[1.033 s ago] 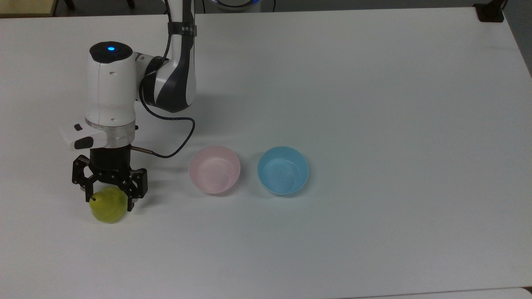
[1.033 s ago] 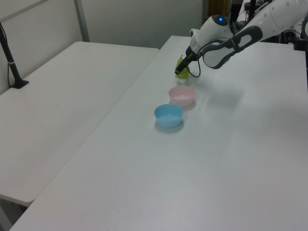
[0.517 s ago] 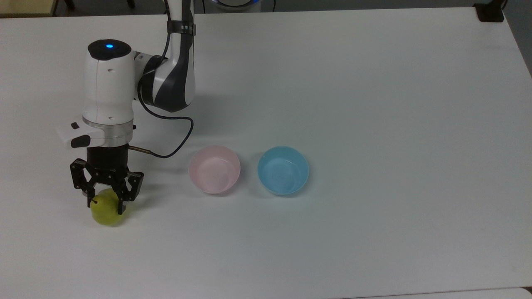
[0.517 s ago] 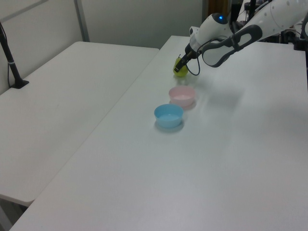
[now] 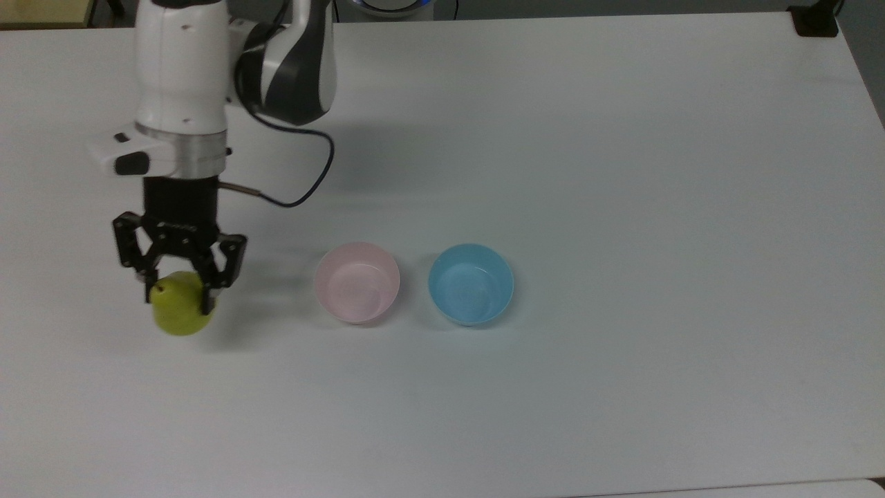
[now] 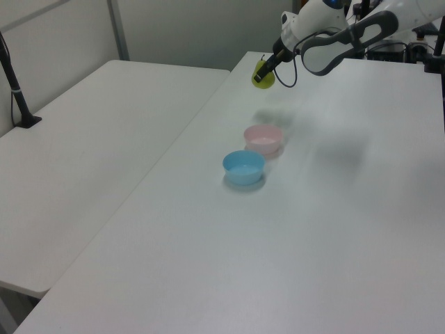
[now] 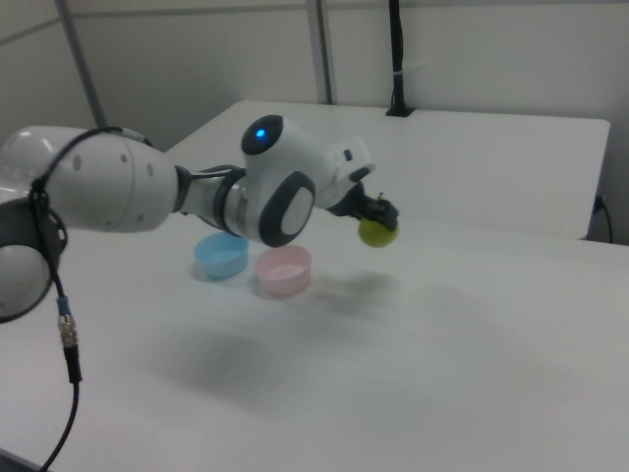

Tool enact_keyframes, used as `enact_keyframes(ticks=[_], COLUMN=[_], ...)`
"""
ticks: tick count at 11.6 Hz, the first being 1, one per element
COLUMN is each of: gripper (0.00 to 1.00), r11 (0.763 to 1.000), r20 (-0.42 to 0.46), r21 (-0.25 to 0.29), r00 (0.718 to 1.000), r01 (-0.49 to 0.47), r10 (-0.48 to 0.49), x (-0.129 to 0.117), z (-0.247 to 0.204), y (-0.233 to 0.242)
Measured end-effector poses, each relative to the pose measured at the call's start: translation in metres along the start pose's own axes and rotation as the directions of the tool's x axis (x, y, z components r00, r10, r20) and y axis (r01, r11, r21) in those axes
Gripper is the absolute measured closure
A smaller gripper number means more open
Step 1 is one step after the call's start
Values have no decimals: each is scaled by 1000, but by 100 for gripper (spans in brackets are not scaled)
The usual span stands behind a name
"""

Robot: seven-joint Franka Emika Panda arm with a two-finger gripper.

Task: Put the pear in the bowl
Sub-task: 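Lift the pear and carry it over the pink bowl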

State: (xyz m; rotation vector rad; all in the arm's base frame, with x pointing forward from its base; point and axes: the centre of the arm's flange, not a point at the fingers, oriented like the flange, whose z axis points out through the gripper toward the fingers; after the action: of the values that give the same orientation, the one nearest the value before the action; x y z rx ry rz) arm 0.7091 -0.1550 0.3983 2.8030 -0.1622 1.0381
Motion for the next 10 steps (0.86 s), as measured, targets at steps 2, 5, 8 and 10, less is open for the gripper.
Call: enact_keyframes(ticks=[2, 5, 8, 10], gripper=[34, 34, 34, 34], r11=[998, 995, 991, 991], r20=[44, 73, 96, 112], r21=[46, 100, 131, 132], r00=[998, 997, 995, 993], r01=[32, 11, 8, 9], r10=[-34, -19, -21, -24], x=[-24, -43, -57, -64], z=[-19, -44, -47, -43], y=[-42, -96, -132, -134])
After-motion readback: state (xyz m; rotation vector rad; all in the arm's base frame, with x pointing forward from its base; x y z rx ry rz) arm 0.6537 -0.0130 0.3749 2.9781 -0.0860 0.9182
